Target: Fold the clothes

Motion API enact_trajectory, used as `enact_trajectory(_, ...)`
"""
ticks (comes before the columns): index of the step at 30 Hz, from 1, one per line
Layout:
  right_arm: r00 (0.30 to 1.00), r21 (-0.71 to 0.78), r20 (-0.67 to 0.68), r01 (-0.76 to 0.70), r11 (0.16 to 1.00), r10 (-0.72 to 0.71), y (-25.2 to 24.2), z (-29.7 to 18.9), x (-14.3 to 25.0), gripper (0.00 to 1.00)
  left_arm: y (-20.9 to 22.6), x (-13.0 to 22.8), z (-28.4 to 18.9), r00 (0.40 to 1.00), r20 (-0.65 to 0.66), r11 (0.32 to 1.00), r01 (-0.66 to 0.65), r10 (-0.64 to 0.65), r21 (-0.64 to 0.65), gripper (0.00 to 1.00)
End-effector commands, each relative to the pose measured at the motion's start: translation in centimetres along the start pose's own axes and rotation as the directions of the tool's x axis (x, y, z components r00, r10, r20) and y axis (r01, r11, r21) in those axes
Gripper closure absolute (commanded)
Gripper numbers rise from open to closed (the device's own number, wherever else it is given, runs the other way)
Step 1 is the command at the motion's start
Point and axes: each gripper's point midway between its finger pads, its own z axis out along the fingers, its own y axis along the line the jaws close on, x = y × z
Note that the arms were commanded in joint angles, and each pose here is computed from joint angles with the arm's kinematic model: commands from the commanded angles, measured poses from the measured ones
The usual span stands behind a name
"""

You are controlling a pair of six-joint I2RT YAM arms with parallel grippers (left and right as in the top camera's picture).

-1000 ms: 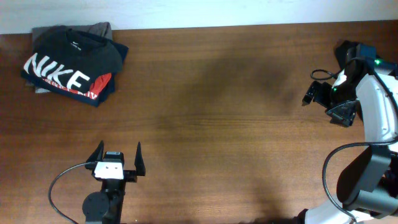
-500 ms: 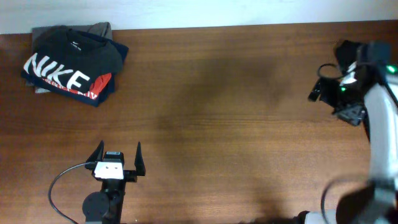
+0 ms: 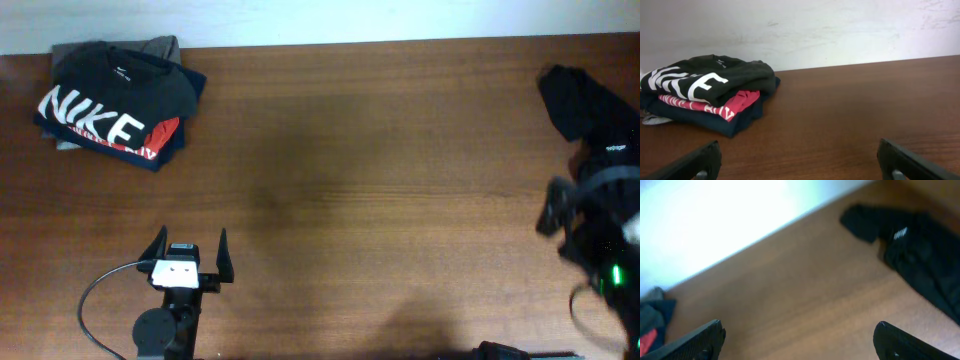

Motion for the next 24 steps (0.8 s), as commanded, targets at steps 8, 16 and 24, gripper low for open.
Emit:
enact_trajectory(8, 0.964, -0.113, 0.261, 0.079, 0.990, -0.047, -0.5, -2.8, 4.6, 0.01, -0.1, 0.2, 0.0, 1.000, 0.002, 1.000, -0.016, 0.016, 0.010, 0.01)
enact_trajectory(16, 0.961, -0.297, 0.261, 0.166, 0.940, -0.088, 1.0, 4.6, 10.6, 0.01, -0.1, 0.2, 0.0, 1.000, 0.002, 1.000, -0.016, 0.016, 0.009, 0.01)
enact_trajectory(24, 0.930, -0.418, 0.361, 0.229, 0.879, -0.070, 2.5, 9.2, 13.9, 0.01, -0.1, 0.2, 0.0, 1.000, 0.002, 1.000, -0.016, 0.016, 0.009, 0.01)
